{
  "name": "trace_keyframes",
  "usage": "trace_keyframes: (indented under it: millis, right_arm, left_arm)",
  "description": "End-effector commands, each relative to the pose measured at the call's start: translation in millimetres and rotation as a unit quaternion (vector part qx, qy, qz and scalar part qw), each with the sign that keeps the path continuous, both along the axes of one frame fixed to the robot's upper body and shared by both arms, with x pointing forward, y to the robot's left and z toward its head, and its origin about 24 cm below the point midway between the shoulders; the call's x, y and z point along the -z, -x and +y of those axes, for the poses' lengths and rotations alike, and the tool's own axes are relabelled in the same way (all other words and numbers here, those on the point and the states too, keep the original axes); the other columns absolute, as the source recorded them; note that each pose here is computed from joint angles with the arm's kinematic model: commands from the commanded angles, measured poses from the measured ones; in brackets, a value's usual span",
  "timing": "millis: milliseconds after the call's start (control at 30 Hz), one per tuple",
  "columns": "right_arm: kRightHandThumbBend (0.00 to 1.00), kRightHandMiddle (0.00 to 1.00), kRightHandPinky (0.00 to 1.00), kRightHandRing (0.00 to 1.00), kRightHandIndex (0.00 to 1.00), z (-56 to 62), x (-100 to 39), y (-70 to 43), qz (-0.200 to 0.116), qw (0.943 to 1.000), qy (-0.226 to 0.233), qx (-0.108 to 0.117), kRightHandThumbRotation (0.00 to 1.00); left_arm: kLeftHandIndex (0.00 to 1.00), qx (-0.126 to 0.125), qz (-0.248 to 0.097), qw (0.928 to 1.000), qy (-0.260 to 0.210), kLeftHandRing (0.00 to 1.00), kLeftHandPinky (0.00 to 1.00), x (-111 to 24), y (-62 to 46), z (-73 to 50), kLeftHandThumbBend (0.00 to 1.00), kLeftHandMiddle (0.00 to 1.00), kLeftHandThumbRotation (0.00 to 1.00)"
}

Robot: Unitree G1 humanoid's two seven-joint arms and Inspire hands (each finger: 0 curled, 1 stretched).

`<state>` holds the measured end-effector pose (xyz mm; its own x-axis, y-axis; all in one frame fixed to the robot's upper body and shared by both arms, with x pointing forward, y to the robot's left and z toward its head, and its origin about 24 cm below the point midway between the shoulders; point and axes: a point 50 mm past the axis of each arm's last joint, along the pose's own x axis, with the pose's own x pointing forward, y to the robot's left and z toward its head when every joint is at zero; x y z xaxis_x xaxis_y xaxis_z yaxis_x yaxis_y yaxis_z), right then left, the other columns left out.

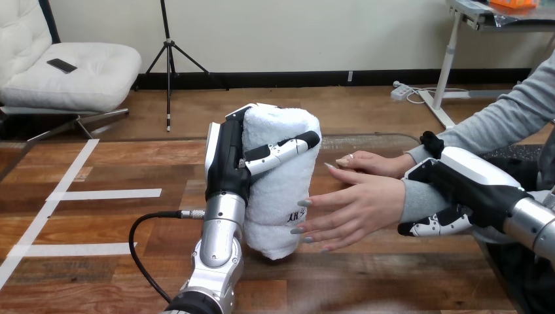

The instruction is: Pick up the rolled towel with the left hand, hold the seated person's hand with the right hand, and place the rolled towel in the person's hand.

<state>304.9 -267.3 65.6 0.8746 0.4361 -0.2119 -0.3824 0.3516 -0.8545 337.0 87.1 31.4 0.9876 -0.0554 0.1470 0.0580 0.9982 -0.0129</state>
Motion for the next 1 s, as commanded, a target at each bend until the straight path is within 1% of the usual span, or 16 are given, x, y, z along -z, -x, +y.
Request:
trace_keyframes:
  millis: [0,333,733,967]
  right_arm:
    - [0.55,0.32,0.22,0.26,0.35,33.7,-46.1,-27.8,-0.097,0.9931,-0.039,-0.053,0.00]
    - [0.54,0.32,0.22,0.25,0.35,39.9,-49.6,-32.5,-0.092,0.9929,-0.044,-0.061,0.00]
    - [0.53,0.33,0.23,0.27,0.36,45.1,-53.1,-36.6,-0.091,0.9924,-0.043,-0.070,0.00]
    - [0.53,0.34,0.24,0.28,0.37,48.5,-55.8,-39.2,-0.093,0.9921,-0.039,-0.074,0.00]
  left_arm:
    - [0.41,0.021,-0.103,0.9944,0.000,0.39,0.36,-62.1,-27.6,-15.6,0.67,0.41,0.00]
    - [0.42,0.016,-0.108,0.9940,-0.008,0.40,0.37,-63.7,-28.7,-12.0,0.67,0.42,0.00]
    - [0.43,0.016,-0.105,0.9943,0.000,0.41,0.38,-65.0,-29.9,-12.1,0.68,0.43,0.00]
    - [0.42,0.016,-0.107,0.9941,0.002,0.40,0.37,-66.5,-30.4,-12.4,0.69,0.42,0.00]
